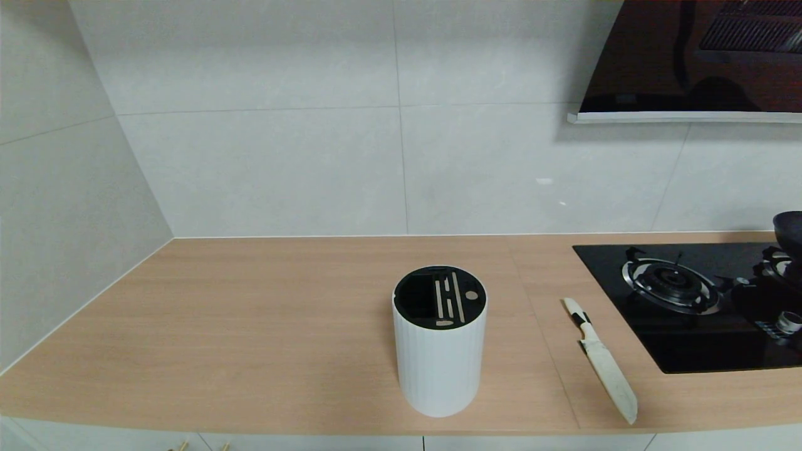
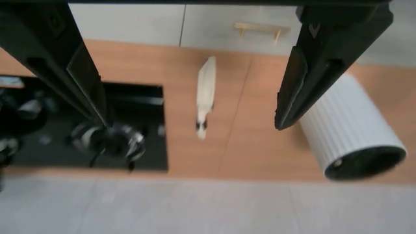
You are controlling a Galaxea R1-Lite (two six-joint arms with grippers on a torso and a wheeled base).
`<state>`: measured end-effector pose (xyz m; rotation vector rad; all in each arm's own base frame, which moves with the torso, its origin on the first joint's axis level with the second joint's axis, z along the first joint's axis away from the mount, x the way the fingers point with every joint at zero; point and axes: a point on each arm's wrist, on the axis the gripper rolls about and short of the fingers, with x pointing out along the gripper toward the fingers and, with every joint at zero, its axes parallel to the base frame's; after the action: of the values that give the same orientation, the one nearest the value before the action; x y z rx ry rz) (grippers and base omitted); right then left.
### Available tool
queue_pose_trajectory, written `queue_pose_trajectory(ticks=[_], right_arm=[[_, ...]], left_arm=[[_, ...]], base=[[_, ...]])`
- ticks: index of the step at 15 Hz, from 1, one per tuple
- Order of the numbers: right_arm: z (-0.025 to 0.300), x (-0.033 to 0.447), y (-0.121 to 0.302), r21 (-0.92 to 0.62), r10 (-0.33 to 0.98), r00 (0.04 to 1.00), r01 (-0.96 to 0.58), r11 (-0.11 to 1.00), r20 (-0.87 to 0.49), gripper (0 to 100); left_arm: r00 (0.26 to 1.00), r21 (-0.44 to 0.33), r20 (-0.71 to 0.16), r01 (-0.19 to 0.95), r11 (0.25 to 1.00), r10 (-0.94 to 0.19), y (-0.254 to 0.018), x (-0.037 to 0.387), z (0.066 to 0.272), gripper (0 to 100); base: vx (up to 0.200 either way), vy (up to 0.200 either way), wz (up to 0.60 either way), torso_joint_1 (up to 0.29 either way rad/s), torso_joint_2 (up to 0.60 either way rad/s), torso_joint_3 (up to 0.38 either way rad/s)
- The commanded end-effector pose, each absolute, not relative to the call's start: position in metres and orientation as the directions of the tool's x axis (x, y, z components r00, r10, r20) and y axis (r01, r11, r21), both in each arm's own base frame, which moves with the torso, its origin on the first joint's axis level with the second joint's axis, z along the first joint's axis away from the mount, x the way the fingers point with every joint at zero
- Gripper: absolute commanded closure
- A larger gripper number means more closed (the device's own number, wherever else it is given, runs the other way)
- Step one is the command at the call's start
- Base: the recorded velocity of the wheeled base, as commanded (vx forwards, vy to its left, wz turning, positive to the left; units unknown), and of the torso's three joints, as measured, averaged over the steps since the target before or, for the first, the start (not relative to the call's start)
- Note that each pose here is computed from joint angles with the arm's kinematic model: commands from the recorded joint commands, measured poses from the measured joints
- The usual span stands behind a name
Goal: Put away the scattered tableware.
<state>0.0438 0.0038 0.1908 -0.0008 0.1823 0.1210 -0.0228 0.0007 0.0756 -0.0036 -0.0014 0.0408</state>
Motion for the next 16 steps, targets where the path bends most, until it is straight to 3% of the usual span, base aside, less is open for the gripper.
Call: queue_pose_trajectory(ticks=[1,8,16], right_arm=[[0.186,0.116,0.016,0.028,0.193,0.894,-0.199,0.980,-0.404,0],[0.129,0.235,0.039,0.030,0.197,0.826,-0.214,0.976,-0.527,0],[0.053,0.289,0.054,-0.016,0.143,0.788,-0.191,0.981,-0.599,0]], left_arm=[[0.999,-0.005,0.000,-0.041,0.999,0.041,0.001,-0.023,0.076,0],[0.999,-0.005,0.000,-0.041,0.999,0.041,0.001,-0.023,0.076,0],[0.999,-0.002,0.000,-0.041,0.999,0.041,0.001,-0.023,0.076,0]], base=[[0.000,0.000,0.00,0.000,0.00,0.000],[0.000,0.000,0.00,0.000,0.00,0.000],[0.000,0.000,0.00,0.000,0.00,0.000]])
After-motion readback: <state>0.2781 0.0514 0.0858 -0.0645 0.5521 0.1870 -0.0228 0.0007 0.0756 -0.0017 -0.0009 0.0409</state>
